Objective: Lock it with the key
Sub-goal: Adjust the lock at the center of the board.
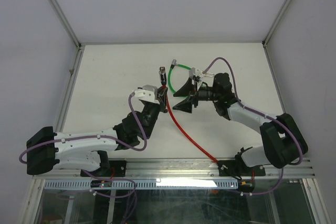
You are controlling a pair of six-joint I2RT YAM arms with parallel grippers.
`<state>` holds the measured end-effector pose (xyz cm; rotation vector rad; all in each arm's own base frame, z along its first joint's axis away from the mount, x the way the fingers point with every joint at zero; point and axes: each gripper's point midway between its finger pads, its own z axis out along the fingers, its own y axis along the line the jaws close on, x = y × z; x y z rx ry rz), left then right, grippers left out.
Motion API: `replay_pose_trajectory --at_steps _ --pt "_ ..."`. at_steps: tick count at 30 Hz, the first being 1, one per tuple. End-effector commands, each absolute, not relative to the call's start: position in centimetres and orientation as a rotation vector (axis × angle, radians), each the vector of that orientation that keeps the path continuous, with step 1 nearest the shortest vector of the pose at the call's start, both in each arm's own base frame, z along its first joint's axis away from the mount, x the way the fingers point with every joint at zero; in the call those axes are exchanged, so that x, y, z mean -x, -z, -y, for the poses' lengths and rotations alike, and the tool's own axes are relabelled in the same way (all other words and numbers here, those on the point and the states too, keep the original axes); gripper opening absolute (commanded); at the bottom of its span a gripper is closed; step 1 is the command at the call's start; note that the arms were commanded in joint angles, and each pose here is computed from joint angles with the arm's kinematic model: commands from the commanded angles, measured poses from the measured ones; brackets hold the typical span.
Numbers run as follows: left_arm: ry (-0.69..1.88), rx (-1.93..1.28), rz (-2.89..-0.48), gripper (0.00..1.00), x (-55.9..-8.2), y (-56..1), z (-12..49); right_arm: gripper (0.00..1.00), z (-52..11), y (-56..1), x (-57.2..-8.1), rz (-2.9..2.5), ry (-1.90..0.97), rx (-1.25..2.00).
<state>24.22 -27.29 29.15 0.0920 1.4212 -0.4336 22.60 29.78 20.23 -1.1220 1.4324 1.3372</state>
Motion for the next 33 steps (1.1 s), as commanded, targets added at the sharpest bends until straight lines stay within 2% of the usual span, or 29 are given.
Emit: replay_pose_trajectory --at_steps 1,9,12,17,19,21,23,26,29,33 --pt "0.535 -0.007 -1.34 0.0 -23.8 -33.3 28.6 0.74 -31.1 -23.7 -22.7 -1.276 -1.371 1.074" --pt "0.59 -0.003 -1.32 0.0 -23.4 -34.4 30.4 0.67 -32.3 -22.2 -22.3 -1.332 -1.393 1.05" --pt "0.622 0.0 -1.314 0.0 -23.1 -34.8 30.6 0.52 -32.3 -22.2 -22.3 -1.336 -1.398 1.049" --pt "0.678 0.006 -1.315 0.0 -22.6 -34.9 30.8 0.18 -32.2 -22.8 -21.6 -1.292 -1.419 1.087" --pt "0.7 0.014 -1.317 0.0 -22.4 -35.0 30.6 0.0 -32.0 -23.3 -21.1 -1.267 -1.431 1.112" --pt "0.718 0.019 -1.318 0.0 -22.2 -34.9 30.3 0.0 -31.6 -23.7 -20.9 -1.266 -1.439 1.108" --pt "0.74 0.025 -1.317 0.13 -21.9 -34.9 29.9 0.0 -31.1 -24.2 -20.7 -1.264 -1.447 1.104" --pt "0.793 0.016 -1.305 0.45 -21.1 -34.9 29.1 0.0 -30.5 -24.6 -20.3 -1.248 -1.463 1.12" --pt "0.866 -0.036 -1.296 0.72 -19.8 -34.0 28.6 0.0 -30.1 -24.8 -19.8 -1.225 -1.472 1.137" --pt "0.985 -0.143 -1.235 0.97 -17.1 -32.5 27.3 0.0 -29.8 -25.0 -19.4 -1.203 -1.476 1.166"
